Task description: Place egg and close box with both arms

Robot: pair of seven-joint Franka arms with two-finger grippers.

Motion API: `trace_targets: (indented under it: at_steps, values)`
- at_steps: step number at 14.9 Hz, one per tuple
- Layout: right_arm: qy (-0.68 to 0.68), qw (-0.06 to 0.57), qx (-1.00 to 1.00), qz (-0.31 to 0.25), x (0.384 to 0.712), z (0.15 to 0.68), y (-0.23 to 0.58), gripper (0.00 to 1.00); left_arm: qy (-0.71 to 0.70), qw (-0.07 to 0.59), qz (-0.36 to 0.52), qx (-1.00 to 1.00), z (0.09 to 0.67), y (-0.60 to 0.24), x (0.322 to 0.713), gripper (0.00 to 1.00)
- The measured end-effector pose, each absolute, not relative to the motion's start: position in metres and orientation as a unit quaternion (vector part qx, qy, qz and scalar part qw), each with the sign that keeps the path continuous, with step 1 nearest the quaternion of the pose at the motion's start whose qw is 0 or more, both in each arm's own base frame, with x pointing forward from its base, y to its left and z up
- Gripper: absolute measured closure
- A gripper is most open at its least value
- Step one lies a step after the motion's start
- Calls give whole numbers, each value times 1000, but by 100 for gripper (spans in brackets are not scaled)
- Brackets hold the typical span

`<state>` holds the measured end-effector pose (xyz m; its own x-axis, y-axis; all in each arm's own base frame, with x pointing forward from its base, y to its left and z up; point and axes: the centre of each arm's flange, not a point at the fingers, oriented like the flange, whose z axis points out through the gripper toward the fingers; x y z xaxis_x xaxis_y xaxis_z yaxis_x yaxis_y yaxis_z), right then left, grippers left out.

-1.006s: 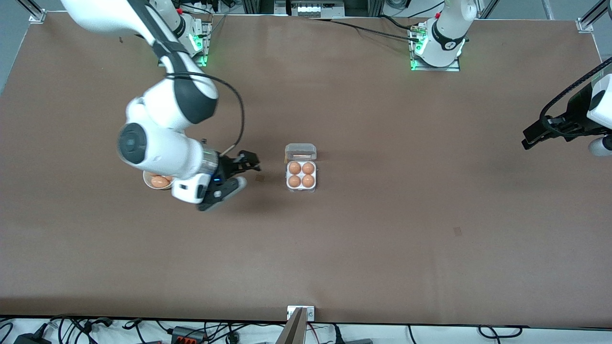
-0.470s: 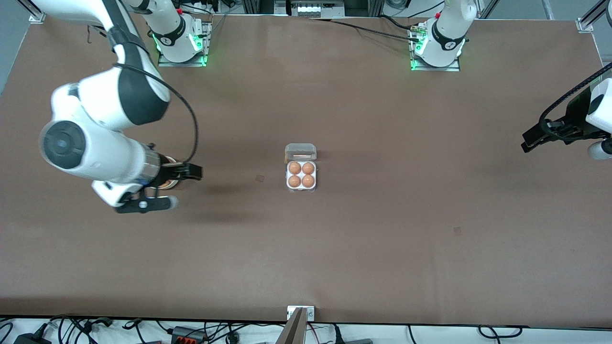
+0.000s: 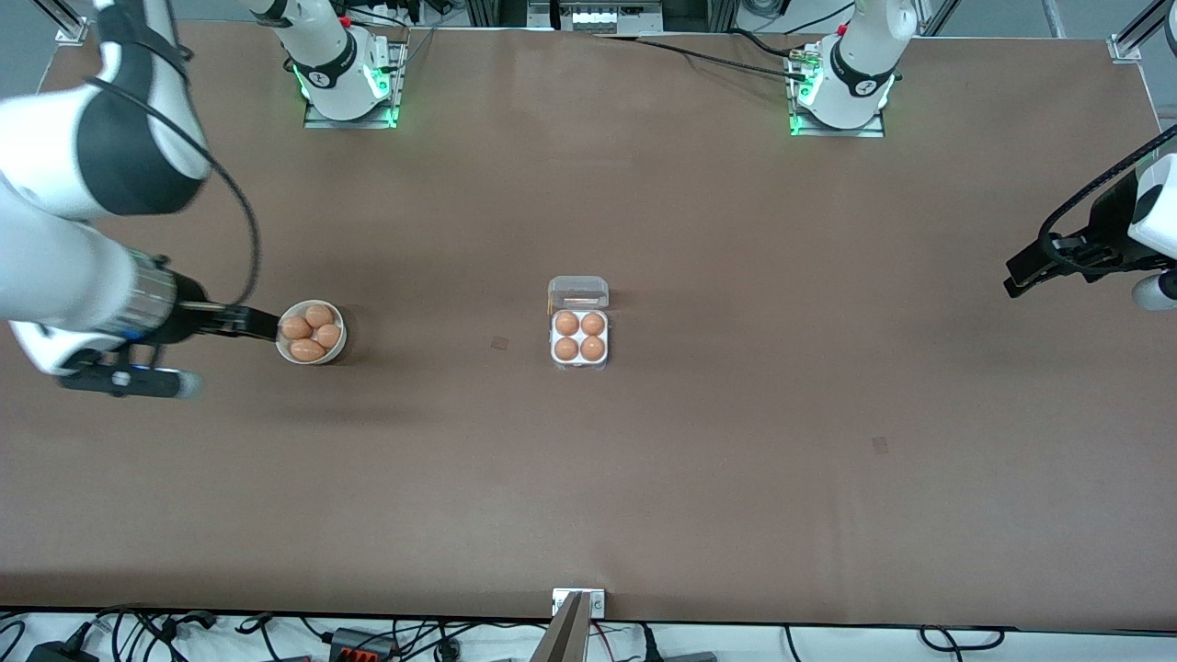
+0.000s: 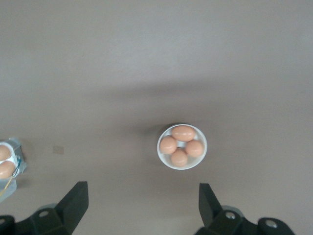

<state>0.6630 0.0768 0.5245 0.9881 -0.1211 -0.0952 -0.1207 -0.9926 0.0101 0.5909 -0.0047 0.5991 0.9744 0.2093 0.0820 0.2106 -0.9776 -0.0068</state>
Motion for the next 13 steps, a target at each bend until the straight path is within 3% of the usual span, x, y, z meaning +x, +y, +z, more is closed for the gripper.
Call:
trace_targets:
  at_steps: [6, 12, 13]
  values:
    - [-63, -7, 998, -8, 647, 581, -21, 0, -106, 5, -22, -994, 598, -7, 586, 72]
    - [-54, -3, 998, -12, 617, 593, -19, 0, -110, -26, -18, -993, 598, -10, 586, 83]
    - [-52, 4, 999, -12, 607, 593, -19, 0, -110, -26, -18, -993, 599, -11, 585, 89]
